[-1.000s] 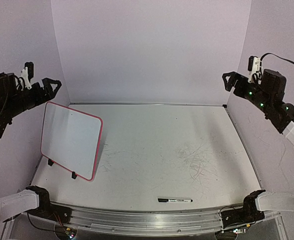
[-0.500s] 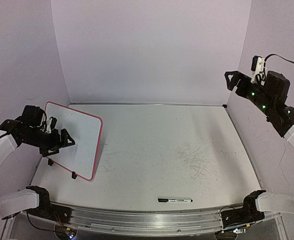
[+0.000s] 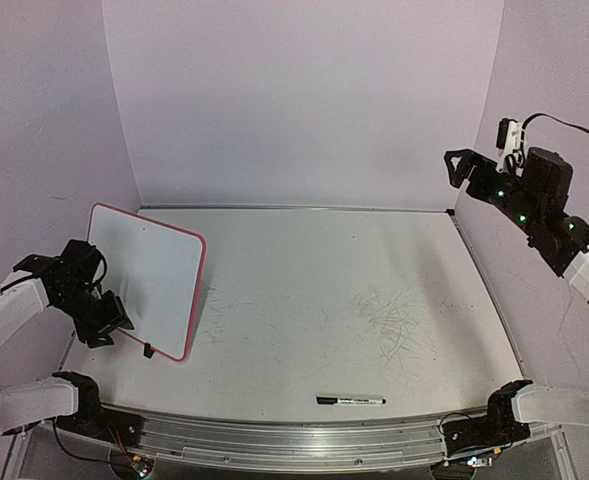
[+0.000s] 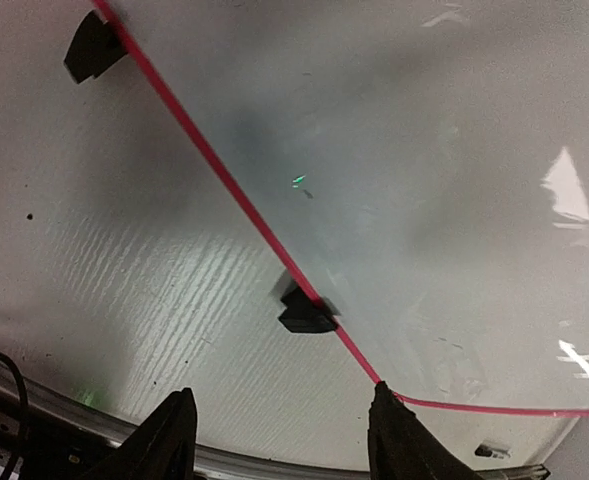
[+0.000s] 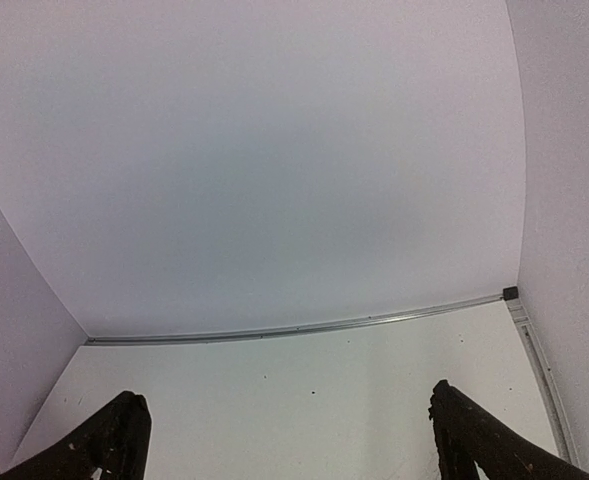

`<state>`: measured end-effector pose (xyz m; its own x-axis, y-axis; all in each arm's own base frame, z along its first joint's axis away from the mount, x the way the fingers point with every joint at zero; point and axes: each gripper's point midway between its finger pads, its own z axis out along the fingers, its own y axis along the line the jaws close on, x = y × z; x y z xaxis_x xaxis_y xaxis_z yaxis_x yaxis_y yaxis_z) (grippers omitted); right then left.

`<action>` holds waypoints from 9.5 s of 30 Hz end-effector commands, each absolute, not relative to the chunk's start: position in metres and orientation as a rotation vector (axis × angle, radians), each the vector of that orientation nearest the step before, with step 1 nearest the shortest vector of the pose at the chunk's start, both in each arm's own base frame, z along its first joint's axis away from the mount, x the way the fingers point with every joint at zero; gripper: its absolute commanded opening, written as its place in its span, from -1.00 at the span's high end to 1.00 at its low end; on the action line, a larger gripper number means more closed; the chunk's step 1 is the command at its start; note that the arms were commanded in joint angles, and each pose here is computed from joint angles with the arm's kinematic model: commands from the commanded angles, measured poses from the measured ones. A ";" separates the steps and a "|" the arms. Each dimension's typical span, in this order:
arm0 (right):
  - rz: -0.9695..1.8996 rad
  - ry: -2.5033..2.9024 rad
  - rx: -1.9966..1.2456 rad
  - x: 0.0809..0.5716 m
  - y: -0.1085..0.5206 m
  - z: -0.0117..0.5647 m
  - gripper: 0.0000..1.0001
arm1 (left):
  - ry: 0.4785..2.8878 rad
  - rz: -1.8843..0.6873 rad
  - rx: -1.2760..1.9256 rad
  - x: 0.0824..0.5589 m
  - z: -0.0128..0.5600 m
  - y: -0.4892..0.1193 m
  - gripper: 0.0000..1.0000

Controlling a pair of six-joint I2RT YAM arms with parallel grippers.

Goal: Write a sentence on the whiteboard
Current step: Move the whiteboard to the corner of the board, then move the whiteboard to the center of the board.

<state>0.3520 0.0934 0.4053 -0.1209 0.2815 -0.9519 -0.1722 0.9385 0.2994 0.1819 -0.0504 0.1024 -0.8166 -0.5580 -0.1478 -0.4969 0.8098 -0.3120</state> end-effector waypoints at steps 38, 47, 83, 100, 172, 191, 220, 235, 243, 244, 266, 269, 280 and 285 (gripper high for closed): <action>0.507 1.638 0.063 0.348 0.109 0.396 -0.97 | 2.674 -0.626 -0.861 0.224 0.041 -0.127 0.59; 0.612 1.861 0.003 0.377 0.151 0.323 -0.97 | 2.658 -0.707 -0.683 0.261 0.043 -0.185 0.57; 0.927 2.282 -0.532 0.251 0.577 0.115 -0.44 | 1.984 -0.630 -0.020 0.268 0.317 -0.178 0.01; 0.755 2.339 -0.304 0.267 0.612 0.061 -0.13 | 1.802 -0.501 -0.010 0.265 0.383 -0.147 -0.16; 0.706 2.107 -0.681 0.274 0.574 0.063 0.15 | 1.751 -0.522 0.007 0.281 0.394 -0.164 -0.20; 0.511 2.130 -0.486 0.310 0.600 0.022 0.24 | 1.683 -0.521 0.002 0.261 0.414 -0.143 -0.25; 0.251 2.053 -0.414 0.326 0.558 0.050 1.00 | 1.687 -0.521 -0.003 0.260 0.416 -0.142 -0.26; 0.152 2.204 -0.400 0.314 0.375 0.027 1.00 | 1.757 -0.520 0.028 0.284 0.396 -0.168 -0.25; 0.072 2.222 -0.286 0.305 0.301 0.024 1.00 | 1.780 -0.561 0.064 0.299 0.383 -0.192 -0.25; 0.064 2.217 -0.256 0.304 0.293 0.026 1.00 | 1.782 -0.565 0.066 0.300 0.382 -0.194 -0.25; -0.025 2.203 -0.038 0.291 0.221 0.027 1.00 | 1.820 -0.617 0.104 0.319 0.362 -0.224 -0.25; 0.001 2.192 -0.078 0.291 0.225 0.033 0.61 | 1.834 -0.615 0.102 0.320 0.354 -0.225 -0.25; 0.086 2.183 -0.038 0.283 0.222 0.061 -0.08 | 1.875 -0.660 0.082 0.310 0.333 -0.223 -0.35; 0.176 2.192 -0.095 0.271 0.224 0.073 -0.16 | 1.900 -0.724 0.061 0.295 0.322 -0.218 -0.51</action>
